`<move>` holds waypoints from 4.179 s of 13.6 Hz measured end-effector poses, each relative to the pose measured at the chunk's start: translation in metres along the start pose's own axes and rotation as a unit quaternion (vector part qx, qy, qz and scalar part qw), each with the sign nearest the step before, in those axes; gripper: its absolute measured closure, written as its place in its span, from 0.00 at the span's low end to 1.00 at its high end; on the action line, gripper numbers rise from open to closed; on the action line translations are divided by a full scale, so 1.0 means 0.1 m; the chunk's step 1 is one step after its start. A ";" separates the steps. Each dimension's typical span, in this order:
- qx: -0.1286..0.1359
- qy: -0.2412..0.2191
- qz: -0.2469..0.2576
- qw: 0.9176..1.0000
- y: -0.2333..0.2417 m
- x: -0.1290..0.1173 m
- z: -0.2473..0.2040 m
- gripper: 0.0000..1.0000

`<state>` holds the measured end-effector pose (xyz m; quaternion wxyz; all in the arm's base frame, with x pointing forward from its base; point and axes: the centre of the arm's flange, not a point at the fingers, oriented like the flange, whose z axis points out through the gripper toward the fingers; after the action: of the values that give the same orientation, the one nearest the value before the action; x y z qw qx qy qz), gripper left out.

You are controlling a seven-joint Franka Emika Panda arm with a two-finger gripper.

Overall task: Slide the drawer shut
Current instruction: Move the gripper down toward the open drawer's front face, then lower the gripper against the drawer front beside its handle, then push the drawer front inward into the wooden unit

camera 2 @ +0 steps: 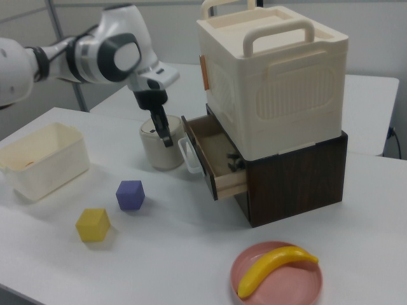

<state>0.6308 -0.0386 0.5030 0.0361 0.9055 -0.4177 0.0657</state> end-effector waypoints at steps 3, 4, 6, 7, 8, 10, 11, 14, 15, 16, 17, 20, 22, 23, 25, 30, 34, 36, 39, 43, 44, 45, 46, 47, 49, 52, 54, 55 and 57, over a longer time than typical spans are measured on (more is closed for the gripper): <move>0.000 -0.001 0.070 0.998 0.07 0.21 0.29 0.99; -0.001 -0.001 0.080 0.997 0.10 0.24 0.33 0.99; -0.003 -0.003 0.089 0.996 0.11 0.26 0.36 0.99; -0.003 -0.003 0.089 0.996 0.11 0.26 0.36 0.99; -0.003 -0.003 0.089 0.996 0.11 0.25 0.36 0.99; -0.003 -0.003 0.089 0.996 0.11 0.25 0.37 0.99; -0.004 -0.004 0.089 0.996 0.11 0.25 0.37 0.99; -0.010 0.000 0.081 0.997 0.08 0.21 0.40 0.99; -0.013 0.004 0.076 0.997 0.07 0.19 0.40 0.99; -0.016 0.008 0.072 0.997 0.06 0.18 0.40 0.99; -0.020 0.013 0.066 0.998 0.04 0.16 0.40 0.99; -0.024 0.016 0.055 0.998 -0.03 0.09 0.41 0.99; -0.027 0.013 0.049 0.998 -0.06 0.02 0.45 0.99; -0.028 0.012 0.047 0.998 -0.07 0.00 0.46 0.99; -0.028 0.011 0.045 0.999 -0.09 -0.02 0.47 0.99; -0.029 0.011 0.046 0.998 -0.08 -0.02 0.47 0.99; -0.023 0.017 0.051 0.998 -0.04 0.05 0.47 0.99; -0.021 0.019 0.053 0.998 -0.03 0.07 0.46 0.99; -0.019 0.020 0.058 0.998 0.00 0.11 0.46 0.99; -0.010 0.029 0.071 0.997 0.10 0.25 0.46 0.99; -0.008 0.031 0.076 0.997 0.13 0.29 0.46 0.99; -0.007 0.032 0.081 0.996 0.18 0.34 0.46 0.99; -0.007 0.032 0.083 0.996 0.20 0.36 0.47 0.99; -0.008 0.032 0.084 0.996 0.21 0.37 0.48 0.99; -0.006 0.033 0.088 0.996 0.24 0.40 0.49 0.99; 0.000 0.038 0.095 0.995 0.30 0.49 0.50 0.99; 0.001 0.040 0.100 0.994 0.34 0.53 0.51 0.99; 0.000 0.040 0.101 0.994 0.36 0.54 0.51 0.99; 0.000 0.040 0.103 0.994 0.38 0.56 0.51 0.99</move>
<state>0.6426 -0.1113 0.4609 0.0454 0.8542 -0.5071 0.1054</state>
